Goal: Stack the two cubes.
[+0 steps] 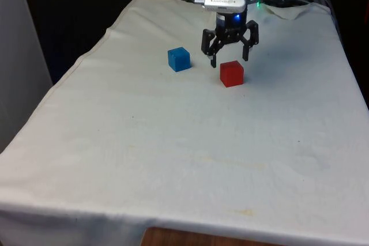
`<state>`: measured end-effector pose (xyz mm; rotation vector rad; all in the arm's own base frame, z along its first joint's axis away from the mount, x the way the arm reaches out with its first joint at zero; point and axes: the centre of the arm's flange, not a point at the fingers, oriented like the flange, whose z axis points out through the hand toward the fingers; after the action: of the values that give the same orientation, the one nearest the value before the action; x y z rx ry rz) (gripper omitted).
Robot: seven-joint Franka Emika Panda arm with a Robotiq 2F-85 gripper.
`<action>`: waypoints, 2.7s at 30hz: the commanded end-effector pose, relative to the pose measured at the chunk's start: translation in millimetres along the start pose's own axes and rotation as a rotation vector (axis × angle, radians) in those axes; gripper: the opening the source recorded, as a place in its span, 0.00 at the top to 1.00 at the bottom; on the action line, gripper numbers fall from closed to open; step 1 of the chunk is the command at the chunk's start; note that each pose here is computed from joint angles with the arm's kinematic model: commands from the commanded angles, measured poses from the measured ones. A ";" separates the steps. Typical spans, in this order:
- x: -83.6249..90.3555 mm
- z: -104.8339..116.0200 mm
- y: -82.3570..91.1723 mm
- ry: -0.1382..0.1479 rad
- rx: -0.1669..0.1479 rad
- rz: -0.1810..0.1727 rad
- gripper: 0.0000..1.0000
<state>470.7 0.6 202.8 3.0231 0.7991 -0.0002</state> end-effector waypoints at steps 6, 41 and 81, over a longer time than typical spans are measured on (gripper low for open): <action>0.9 6.3 3.0 0.003 -0.001 0.001 0.00; -2.6 32.9 7.9 -0.002 -0.006 0.013 0.00; -9.9 -16.0 4.9 -0.005 0.002 0.016 0.97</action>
<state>465.6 -7.6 216.9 3.0326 0.7732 -0.0042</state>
